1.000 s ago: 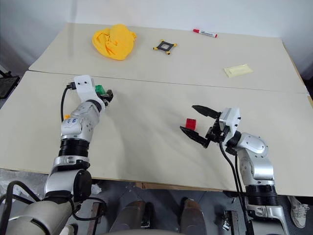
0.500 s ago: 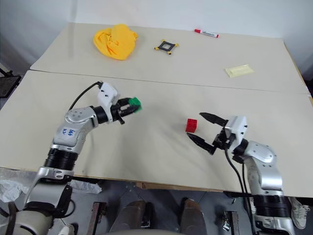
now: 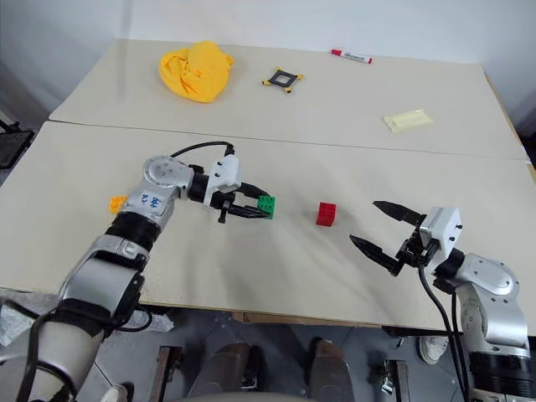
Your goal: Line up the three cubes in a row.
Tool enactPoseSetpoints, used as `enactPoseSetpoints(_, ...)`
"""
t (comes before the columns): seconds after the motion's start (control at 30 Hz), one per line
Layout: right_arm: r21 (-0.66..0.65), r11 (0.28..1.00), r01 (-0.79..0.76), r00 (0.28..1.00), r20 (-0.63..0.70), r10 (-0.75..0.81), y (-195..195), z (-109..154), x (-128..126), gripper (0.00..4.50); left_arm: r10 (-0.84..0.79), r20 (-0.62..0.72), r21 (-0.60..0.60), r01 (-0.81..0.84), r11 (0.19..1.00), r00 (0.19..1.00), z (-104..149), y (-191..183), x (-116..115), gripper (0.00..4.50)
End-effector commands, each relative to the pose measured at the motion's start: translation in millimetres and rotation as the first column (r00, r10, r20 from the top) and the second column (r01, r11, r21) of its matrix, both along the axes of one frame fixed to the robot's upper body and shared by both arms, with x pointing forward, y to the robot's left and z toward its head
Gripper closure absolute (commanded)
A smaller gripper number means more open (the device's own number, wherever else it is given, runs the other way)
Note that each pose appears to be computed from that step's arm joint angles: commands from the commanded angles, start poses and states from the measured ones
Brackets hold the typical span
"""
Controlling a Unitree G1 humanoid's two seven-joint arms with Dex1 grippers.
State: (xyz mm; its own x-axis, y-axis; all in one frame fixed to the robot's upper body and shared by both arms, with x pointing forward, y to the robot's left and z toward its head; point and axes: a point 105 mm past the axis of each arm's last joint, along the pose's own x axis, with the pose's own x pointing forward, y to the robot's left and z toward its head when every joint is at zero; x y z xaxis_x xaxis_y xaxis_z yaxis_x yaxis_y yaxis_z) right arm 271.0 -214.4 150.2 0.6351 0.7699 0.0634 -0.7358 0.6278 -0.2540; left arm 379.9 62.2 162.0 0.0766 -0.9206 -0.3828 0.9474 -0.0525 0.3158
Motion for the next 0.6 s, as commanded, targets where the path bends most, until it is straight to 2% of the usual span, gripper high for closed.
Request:
enactPoseSetpoints(0.03, 0.012, 1.0, 0.007, 0.999, 0.035, -0.008, 1, 9, -6, 0.0, -0.021, 0.028, 0.031, 0.02, 0.999, 0.999, 2, 8, 1, 3.02)
enactPoseSetpoints(0.13, 0.01, 1.0, 0.008, 1.0, 0.029, -0.008, 1, 8, -8, 0.0, -0.027, -0.01, 0.057, 0.028, 0.998, 1.0, -5, 13, -1, 3.02)
enactPoseSetpoints(0.37, 0.01, 1.0, 0.018, 0.999, 0.026, -0.019, -1, 6, -11, 0.0, -0.022, 0.02, -0.001, 0.022, 1.0, 1.0, -3, 3, 2, 3.02)
enactPoseSetpoints(0.6, 0.007, 1.0, 0.003, 1.0, 0.003, -0.003, -3, 2, -15, 0.0, 0.001, 0.006, -0.001, -0.001, 1.0, 1.0, -10, -6, 5, 3.02)
